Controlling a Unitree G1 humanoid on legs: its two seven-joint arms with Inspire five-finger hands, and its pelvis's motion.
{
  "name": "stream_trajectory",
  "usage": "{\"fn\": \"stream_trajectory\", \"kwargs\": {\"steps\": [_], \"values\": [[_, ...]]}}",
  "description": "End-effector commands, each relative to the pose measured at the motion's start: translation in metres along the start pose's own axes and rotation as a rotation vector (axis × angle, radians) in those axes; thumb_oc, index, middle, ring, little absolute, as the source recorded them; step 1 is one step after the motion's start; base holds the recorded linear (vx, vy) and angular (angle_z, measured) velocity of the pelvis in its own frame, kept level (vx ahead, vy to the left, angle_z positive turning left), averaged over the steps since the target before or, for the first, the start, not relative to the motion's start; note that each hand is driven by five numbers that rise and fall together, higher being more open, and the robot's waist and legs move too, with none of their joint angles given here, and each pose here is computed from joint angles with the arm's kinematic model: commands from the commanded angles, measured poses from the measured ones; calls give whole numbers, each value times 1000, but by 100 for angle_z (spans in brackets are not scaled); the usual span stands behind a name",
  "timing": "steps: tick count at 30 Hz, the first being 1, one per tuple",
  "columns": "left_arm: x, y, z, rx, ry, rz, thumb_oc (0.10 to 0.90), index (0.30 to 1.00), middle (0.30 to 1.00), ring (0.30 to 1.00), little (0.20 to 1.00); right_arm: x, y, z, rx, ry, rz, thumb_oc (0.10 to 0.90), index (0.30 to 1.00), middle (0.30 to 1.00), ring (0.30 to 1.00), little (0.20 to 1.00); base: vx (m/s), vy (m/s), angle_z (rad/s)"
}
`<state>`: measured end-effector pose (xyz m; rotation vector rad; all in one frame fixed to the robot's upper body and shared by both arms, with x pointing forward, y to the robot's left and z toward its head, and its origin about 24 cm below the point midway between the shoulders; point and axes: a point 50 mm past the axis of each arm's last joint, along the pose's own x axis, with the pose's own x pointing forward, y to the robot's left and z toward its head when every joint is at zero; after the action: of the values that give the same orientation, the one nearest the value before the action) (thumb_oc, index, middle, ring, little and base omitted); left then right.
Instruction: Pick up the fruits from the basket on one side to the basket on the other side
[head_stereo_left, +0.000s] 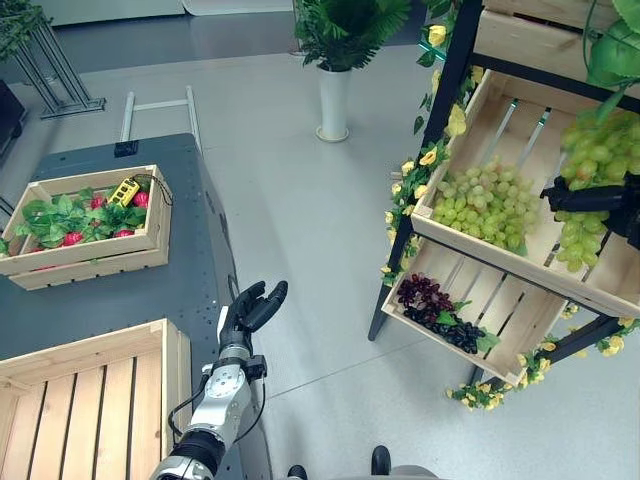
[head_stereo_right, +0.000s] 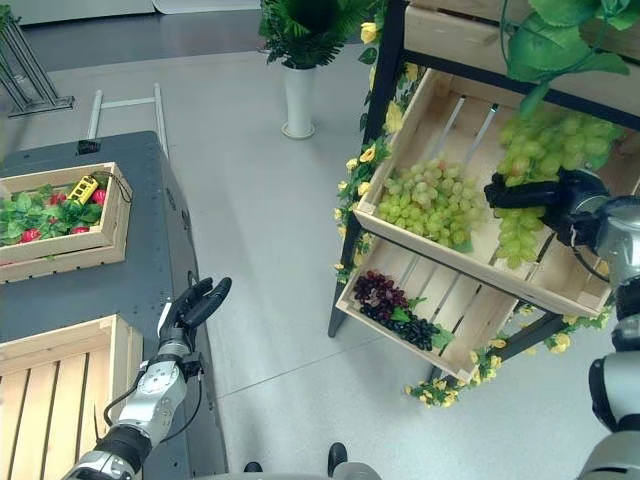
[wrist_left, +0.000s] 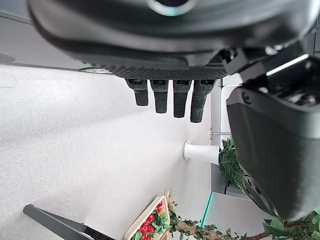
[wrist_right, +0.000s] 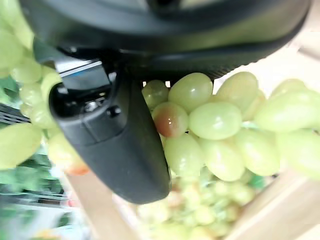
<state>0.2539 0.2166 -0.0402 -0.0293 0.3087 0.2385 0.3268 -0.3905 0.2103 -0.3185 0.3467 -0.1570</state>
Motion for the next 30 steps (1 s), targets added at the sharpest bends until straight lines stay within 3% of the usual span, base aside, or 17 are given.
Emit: {"fn": "stream_trajectory", "kwargs": {"steps": [1,9,10,11,21,30], "values": [[14,-12,41,32,-197,-69,800,900,900,900,900,-25,-36,67,-152,-172,-172,400,300,300,300,300,-2,-3,7],[16,-14,44,29,-201,-65,800,900,900,900,900,-26,-44,64,-376,-23,-227,400,300,300,300,300,1,0,5],[15,-13,44,29,-202,-66,800,900,900,900,900,-26,-46,59,-423,32,-220,648,672,672,672,672,0,0,0],[15,-12,44,31,-205,-66,800,900,900,900,900,-25,-46,56,-442,71,-205,800,900,900,900,900,0,0,0],[16,-11,49,34,-216,-77,800,900,900,900,900,-28,-50,60,-591,132,-254,800,900,900,900,900,0,0,0],[15,-10,48,37,-219,-93,800,900,900,900,900,-28,-40,80,-595,-48,-279,800,900,900,900,900,-1,2,-1]]}}
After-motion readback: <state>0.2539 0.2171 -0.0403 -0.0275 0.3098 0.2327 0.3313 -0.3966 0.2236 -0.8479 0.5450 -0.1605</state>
